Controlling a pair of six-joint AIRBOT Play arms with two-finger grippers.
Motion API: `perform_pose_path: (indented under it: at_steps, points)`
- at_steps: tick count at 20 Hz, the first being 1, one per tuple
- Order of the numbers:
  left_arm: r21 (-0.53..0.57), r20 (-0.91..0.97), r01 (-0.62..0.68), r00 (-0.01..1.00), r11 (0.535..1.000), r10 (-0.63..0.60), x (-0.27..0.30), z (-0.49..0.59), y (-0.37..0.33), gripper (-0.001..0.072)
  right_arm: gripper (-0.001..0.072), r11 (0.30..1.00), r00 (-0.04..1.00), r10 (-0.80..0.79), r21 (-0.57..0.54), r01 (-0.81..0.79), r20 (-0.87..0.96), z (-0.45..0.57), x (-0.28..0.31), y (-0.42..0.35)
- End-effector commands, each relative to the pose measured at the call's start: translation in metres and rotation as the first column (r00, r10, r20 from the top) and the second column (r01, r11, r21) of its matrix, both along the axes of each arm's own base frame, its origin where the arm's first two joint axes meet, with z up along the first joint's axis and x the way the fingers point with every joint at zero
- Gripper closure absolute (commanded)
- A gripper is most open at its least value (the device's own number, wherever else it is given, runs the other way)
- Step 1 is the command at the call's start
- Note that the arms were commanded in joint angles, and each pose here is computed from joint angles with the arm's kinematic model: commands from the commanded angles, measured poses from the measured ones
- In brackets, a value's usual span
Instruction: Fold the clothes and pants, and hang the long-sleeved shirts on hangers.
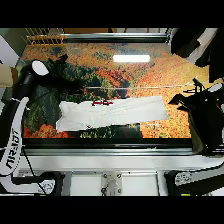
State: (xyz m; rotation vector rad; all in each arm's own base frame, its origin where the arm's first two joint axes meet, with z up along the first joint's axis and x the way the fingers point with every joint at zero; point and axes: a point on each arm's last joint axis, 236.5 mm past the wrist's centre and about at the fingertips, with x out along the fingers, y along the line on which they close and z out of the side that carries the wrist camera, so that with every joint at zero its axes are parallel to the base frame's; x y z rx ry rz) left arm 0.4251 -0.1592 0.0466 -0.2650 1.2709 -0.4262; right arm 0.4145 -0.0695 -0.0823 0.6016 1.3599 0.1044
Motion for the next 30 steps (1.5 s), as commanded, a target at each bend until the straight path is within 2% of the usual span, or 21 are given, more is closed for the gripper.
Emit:
perform_pose_path:
  at_steps: [1, 7, 11, 13, 16, 17, 19, 25, 30]
  points:
    - [-0.008, 0.058, 0.084, 0.995, 0.996, -0.083, -0.003, 0.0, -0.052, 0.07, 0.0055, 0.99, 0.997, 0.072, 0.123, -0.066, -0.038, -0.022, -0.012, 0.016]
    - [-0.021, 0.037, 0.14, 0.99, 0.99, -0.139, -0.019, -0.019, -0.105, 0.07, 0.0056, 0.948, 0.996, 0.086, 0.308, -0.079, -0.011, -0.031, 0.009, 0.079]
    - [-0.013, -0.002, 0.169, 0.986, 0.986, -0.169, -0.026, -0.037, -0.118, 0.07, 0.0077, 0.933, 0.989, 0.143, 0.337, -0.128, -0.022, -0.034, 0.007, 0.111]
    - [-0.011, -0.027, 0.16, 0.987, 0.987, -0.16, -0.026, -0.047, -0.118, 0.07, 0.0424, 0.929, 0.985, 0.171, 0.336, -0.157, -0.013, -0.033, 0.005, 0.118]
    - [-0.004, -0.054, 0.16, 0.986, 0.987, -0.16, -0.027, -0.058, -0.118, 0.07, 0.0678, 0.927, 0.981, 0.195, 0.33, -0.181, -0.009, -0.03, 0.001, 0.115]
    - [-0.003, -0.055, 0.158, 0.986, 0.987, -0.158, -0.026, -0.061, -0.118, 0.0699, 0.0701, 0.933, 0.981, 0.196, 0.311, -0.184, -0.006, -0.028, 0.0, 0.109]
    - [-0.006, -0.064, 0.145, 0.987, 0.989, -0.145, -0.024, -0.068, -0.119, 0.07, 0.0701, 0.957, 0.985, 0.172, 0.242, -0.162, -0.021, -0.015, 0.0, 0.088]
    - [-0.176, -0.119, 0.059, 0.99, 0.983, -0.08, -0.013, -0.1, -0.165, 0.0701, 0.0701, 0.965, 0.967, 0.256, 0.056, -0.256, 0.012, 0.083, -0.002, 0.069]
    - [-0.19, -0.138, 0.151, 0.974, 0.97, -0.178, -0.018, -0.128, -0.221, 0.0701, 0.0702, 0.944, 0.945, 0.326, -0.068, -0.323, 0.027, 0.149, 0.0, 0.097]
